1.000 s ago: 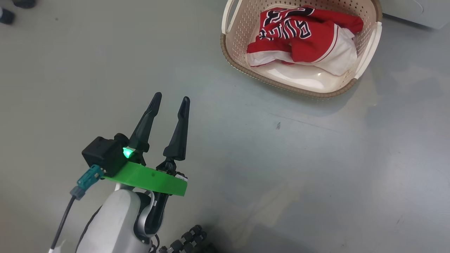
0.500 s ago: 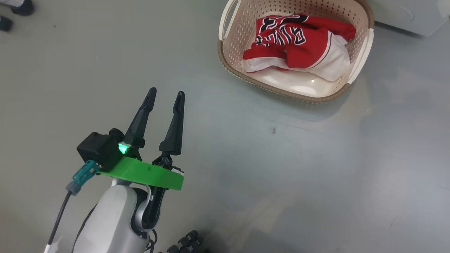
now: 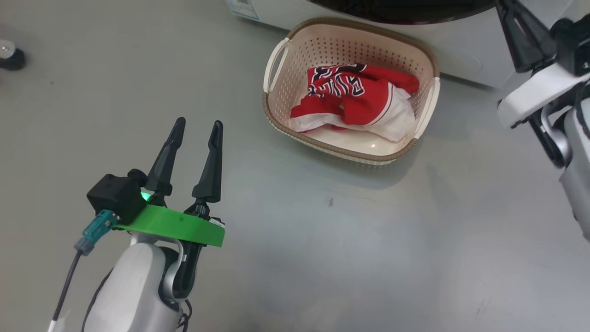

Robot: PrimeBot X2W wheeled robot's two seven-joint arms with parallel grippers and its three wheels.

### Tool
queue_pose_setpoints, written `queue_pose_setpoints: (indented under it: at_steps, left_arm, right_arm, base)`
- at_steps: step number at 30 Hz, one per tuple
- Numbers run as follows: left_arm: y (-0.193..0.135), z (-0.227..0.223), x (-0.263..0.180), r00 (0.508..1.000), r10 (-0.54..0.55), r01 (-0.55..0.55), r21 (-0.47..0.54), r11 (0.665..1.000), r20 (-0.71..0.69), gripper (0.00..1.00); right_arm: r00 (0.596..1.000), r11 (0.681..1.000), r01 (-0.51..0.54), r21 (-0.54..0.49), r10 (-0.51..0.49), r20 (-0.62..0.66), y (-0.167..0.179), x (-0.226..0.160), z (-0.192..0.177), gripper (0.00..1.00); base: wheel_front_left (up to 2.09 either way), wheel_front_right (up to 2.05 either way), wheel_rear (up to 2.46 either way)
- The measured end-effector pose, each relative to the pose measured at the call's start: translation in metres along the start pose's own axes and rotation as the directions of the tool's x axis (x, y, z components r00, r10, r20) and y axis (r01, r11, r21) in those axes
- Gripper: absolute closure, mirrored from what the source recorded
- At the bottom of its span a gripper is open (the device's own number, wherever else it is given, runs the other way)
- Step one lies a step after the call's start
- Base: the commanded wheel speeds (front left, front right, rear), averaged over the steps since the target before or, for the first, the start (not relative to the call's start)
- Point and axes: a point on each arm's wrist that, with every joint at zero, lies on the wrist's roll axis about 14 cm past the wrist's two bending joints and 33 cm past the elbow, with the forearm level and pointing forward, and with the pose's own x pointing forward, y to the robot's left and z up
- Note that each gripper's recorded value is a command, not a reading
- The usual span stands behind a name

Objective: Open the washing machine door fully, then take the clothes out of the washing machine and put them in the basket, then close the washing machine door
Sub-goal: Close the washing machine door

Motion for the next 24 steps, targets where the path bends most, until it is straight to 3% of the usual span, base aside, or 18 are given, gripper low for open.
queue_pose_setpoints:
  at_steps: [12, 20, 24]
  left_arm:
    - [-0.014, 0.007, -0.017, 0.998, -0.059, 0.059, 0.002, 0.998, 0.007, 0.0]
    - [-0.025, 0.0, -0.034, 0.996, -0.089, 0.088, -0.018, 0.996, -0.011, 0.0]
    - [-0.033, -0.002, -0.044, 0.994, -0.112, 0.112, -0.027, 0.993, -0.016, 0.0]
  right_arm:
    - [0.982, 0.98, 0.188, 0.06, -0.187, -0.024, -0.01, -0.077, 0.018, 1.0]
    - [0.938, 0.93, 0.346, 0.125, -0.341, -0.064, -0.015, -0.138, 0.017, 1.0]
    - [0.907, 0.897, 0.421, 0.137, -0.421, -0.03, -0.021, -0.169, 0.034, 1.0]
  base:
    - [0.0, 0.0, 0.0]
    - [0.0, 0.0, 0.0]
    - [0.0, 0.0, 0.0]
